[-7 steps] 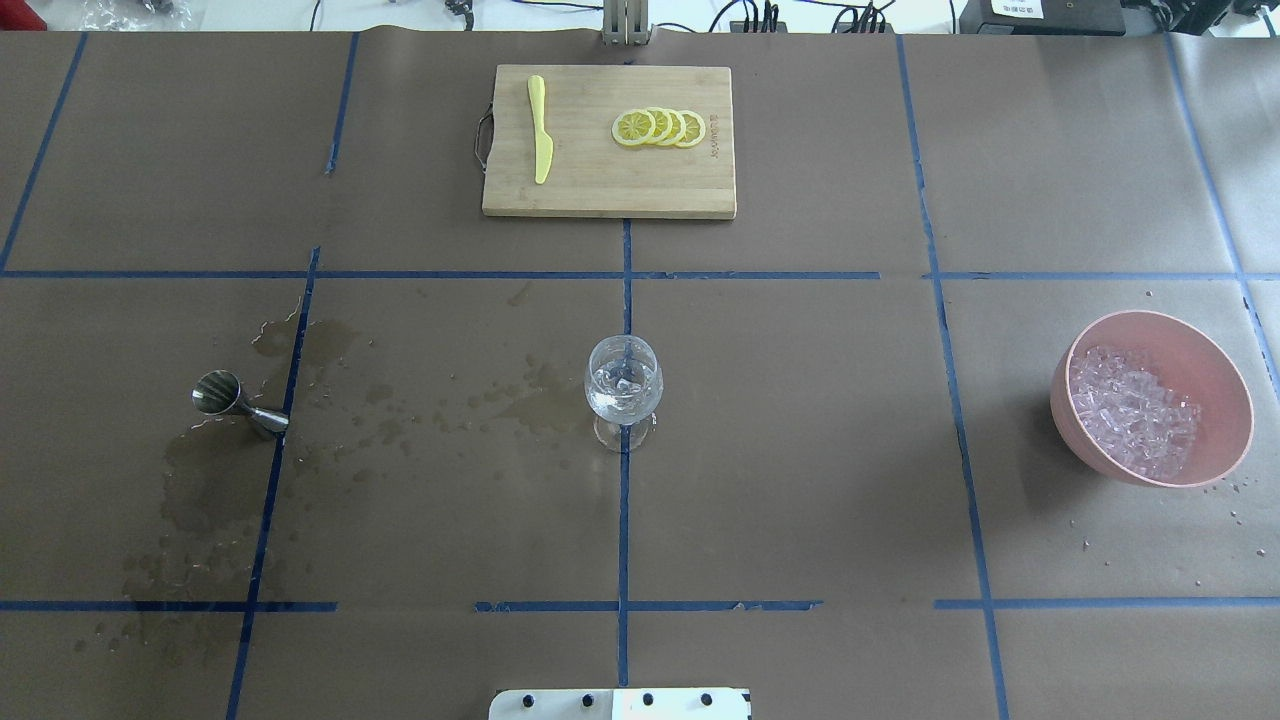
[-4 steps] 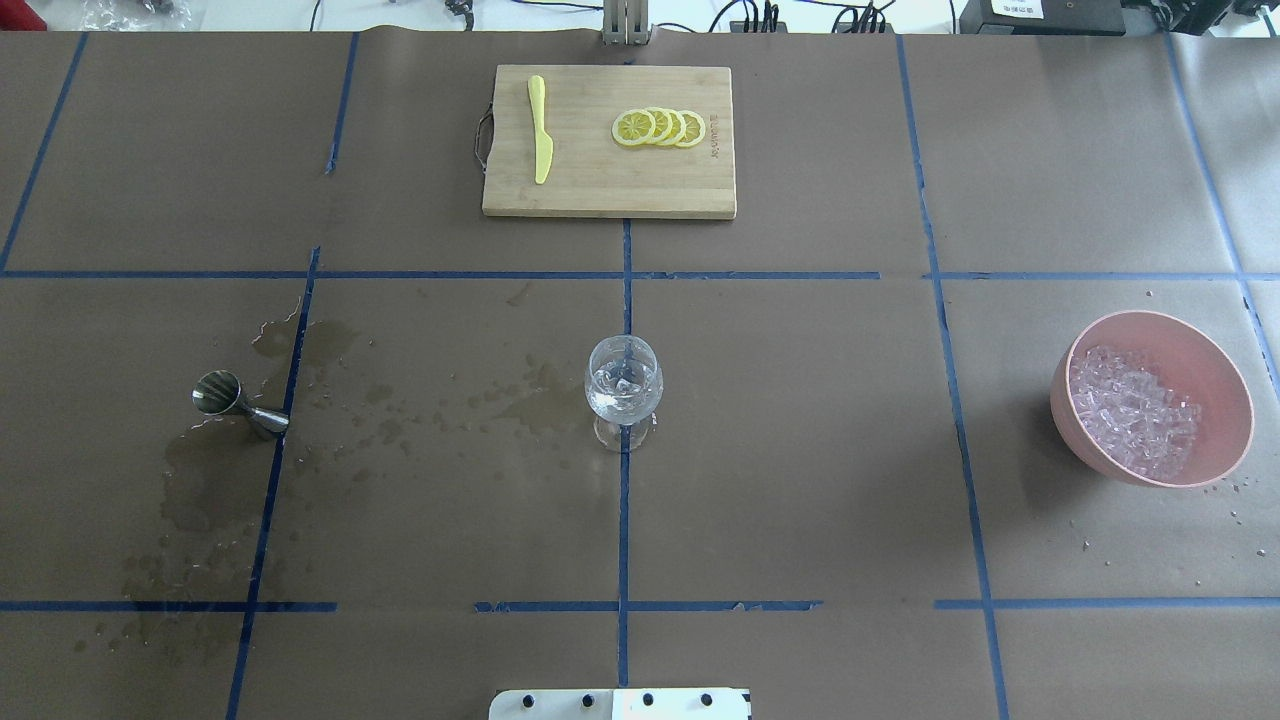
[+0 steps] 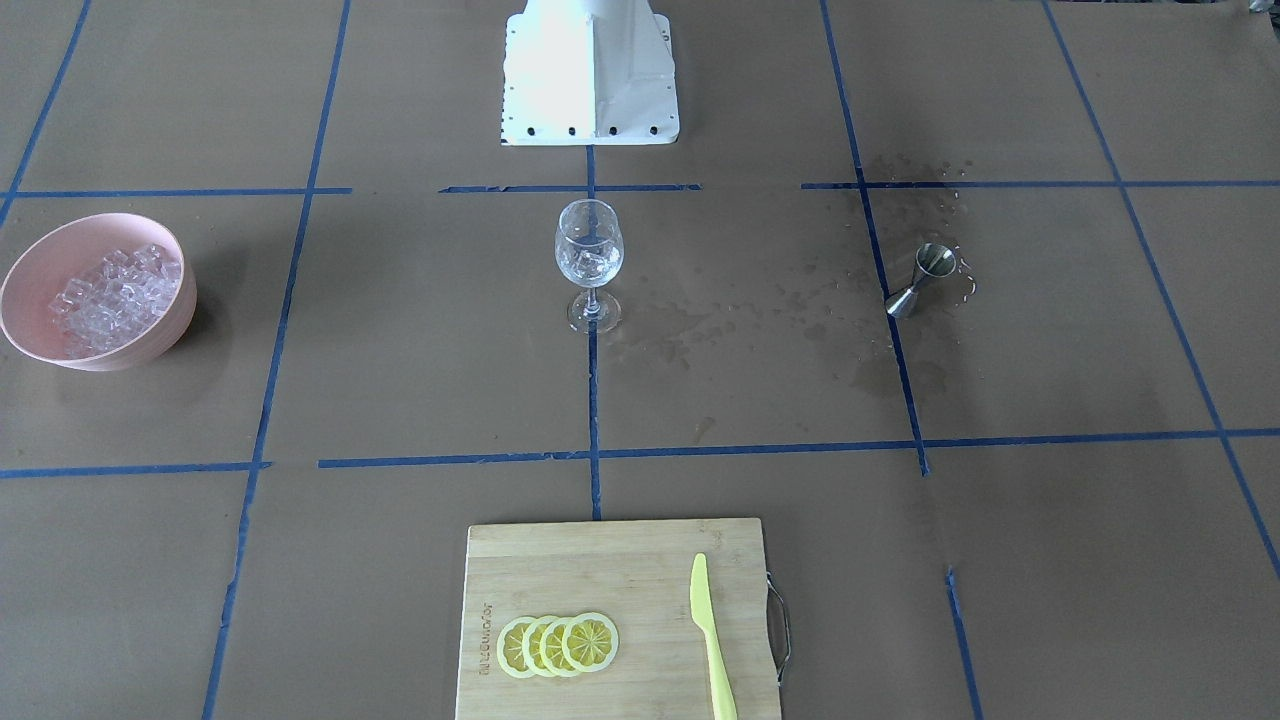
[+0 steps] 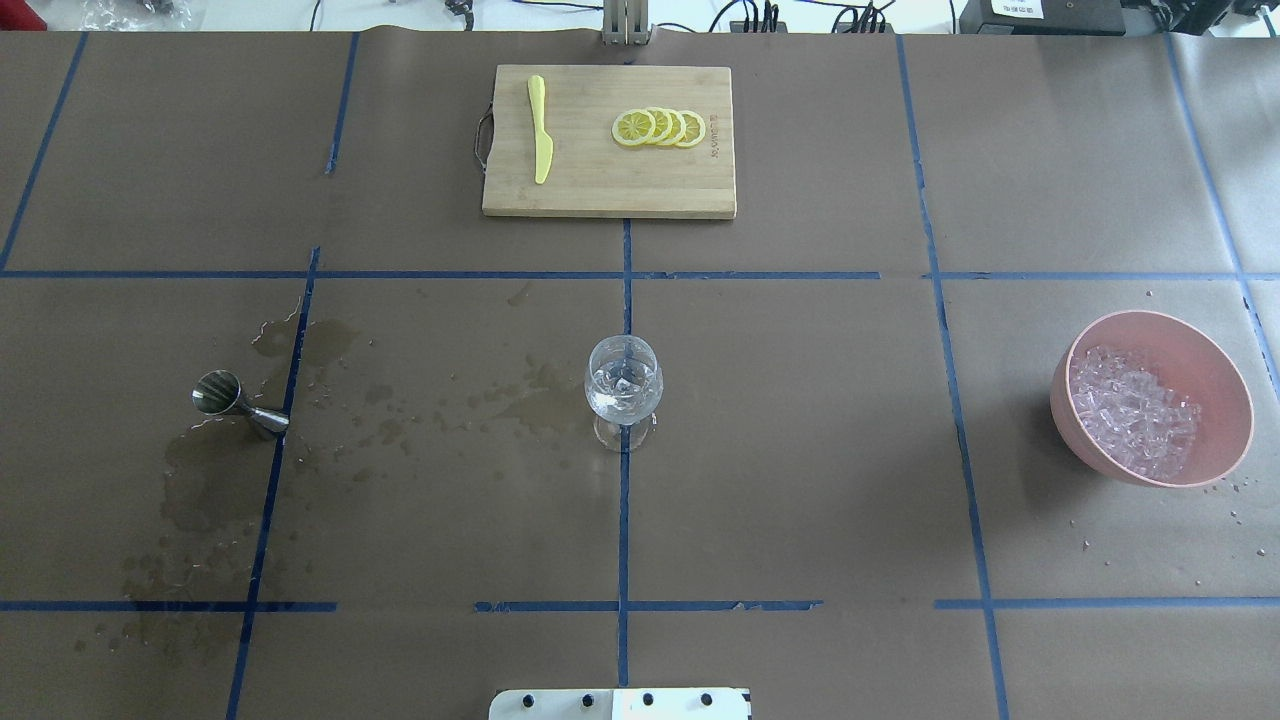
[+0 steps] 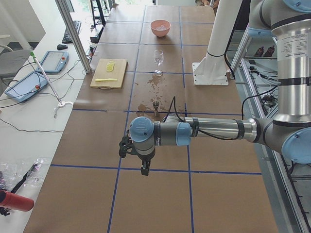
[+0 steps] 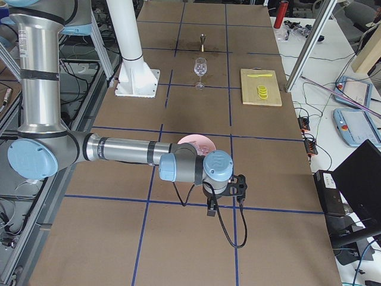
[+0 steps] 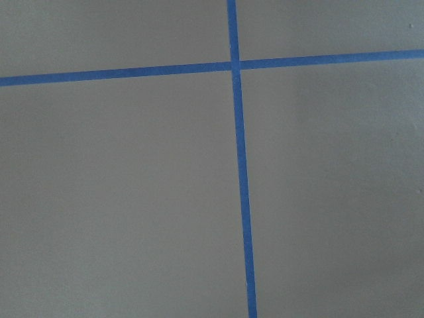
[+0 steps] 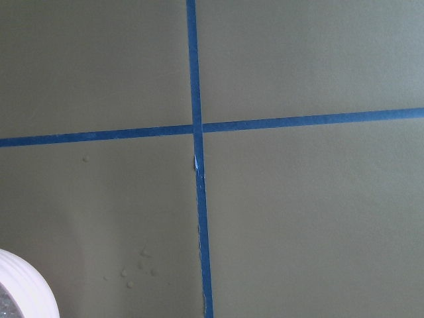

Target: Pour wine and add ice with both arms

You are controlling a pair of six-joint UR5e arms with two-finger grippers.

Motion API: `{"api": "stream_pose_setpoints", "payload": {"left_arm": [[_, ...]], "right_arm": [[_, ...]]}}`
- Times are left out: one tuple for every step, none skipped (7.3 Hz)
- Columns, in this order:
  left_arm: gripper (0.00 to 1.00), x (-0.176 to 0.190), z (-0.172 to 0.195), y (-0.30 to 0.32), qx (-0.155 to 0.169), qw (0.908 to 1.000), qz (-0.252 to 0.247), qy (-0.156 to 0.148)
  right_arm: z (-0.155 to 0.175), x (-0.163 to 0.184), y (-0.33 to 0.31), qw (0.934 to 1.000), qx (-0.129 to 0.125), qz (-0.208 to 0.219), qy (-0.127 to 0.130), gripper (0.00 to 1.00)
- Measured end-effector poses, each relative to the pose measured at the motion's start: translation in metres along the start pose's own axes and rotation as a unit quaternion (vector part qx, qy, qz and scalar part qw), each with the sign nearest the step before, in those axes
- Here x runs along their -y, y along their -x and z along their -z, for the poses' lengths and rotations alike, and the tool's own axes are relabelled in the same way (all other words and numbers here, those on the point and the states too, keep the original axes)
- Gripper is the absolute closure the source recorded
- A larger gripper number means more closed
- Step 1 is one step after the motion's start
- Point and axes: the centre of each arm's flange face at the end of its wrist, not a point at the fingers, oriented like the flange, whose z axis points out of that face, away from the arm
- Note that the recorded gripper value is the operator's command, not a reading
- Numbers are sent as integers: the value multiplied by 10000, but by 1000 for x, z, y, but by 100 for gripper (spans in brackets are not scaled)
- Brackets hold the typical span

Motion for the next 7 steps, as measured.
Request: {"api": "stream_pose_setpoints", "payload": {"left_arm": [[0,0,0,0,0,10000,0,0],[0,0,0,0,0,10000,0,0],[0,1,0,0,-1,10000,0,-2],[0,1,0,0,-5,10000,-2,-3],[0,2,0,-1,-6,10000,-5,-5],[0,2,0,-1,-6,10000,-5,-6],[0,2,0,-1,-7,10000,-2,-6]], "right_arm": [[0,0,1,10000,4,-90,-7,0],[1,1,1,9999,5,-118,-16,0],[1,1,1,9999,2,-109,-35,0],[1,2,1,9999,-5,-73,-71,0],[0,3,0,9999,-20,-2,-138,0],[-2,5,-3,9997,-33,79,-215,0],[-6,6,-7,9995,-37,143,-276,0]]}}
